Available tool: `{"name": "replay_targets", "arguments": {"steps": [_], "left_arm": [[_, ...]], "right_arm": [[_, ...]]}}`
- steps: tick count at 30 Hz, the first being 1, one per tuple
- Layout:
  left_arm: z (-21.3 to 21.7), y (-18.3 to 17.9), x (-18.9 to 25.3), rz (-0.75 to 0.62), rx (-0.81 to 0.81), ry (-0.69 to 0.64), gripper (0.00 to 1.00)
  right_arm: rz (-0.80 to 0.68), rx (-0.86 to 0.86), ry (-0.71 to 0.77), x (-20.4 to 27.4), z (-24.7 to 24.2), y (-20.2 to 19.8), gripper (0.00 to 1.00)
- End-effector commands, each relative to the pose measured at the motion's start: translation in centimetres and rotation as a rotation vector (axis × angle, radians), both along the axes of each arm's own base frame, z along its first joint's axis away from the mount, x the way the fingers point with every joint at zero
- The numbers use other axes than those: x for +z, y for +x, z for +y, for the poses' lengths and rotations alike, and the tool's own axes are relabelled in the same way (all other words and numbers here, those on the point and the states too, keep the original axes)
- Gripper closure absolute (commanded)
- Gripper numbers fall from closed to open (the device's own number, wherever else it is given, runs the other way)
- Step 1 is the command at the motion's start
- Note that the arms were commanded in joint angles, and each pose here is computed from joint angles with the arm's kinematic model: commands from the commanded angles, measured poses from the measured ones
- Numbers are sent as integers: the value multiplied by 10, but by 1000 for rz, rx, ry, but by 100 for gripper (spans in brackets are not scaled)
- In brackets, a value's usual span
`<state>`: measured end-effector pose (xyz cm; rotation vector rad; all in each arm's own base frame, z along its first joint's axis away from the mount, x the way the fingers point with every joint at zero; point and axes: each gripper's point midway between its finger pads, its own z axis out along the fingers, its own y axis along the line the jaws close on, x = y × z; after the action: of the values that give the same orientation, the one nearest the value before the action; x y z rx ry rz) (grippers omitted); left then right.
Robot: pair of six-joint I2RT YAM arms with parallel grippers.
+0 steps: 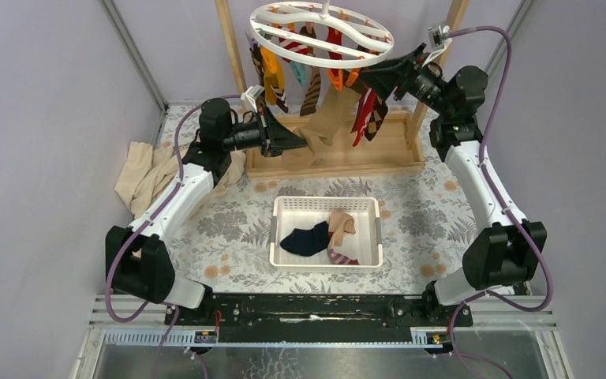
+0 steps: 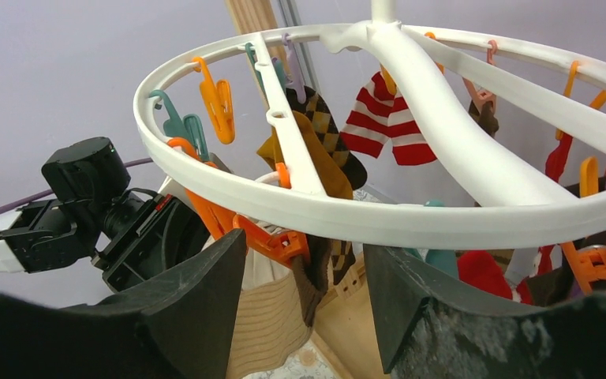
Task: Remove the socks clipped to the hanger
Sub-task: Remove the sock from the hanger.
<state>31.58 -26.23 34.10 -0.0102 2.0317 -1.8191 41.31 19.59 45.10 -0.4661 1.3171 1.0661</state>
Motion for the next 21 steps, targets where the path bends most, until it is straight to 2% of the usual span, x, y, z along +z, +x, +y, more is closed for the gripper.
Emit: {"name": "replay_targets", "arguments": {"steps": [1,16,21], "left_arm": [[1,-3,7,-39,-30,-27,79],[1,-4,3,-42,-35,-17,79],[2,-4,4,-44,-36,-16,79]], "right_arm": [[-109,20,-2,30,8,-11,37],[-103,33,-8,30,20,-8,36],[-102,34,-6,32,23,-3,39]]}}
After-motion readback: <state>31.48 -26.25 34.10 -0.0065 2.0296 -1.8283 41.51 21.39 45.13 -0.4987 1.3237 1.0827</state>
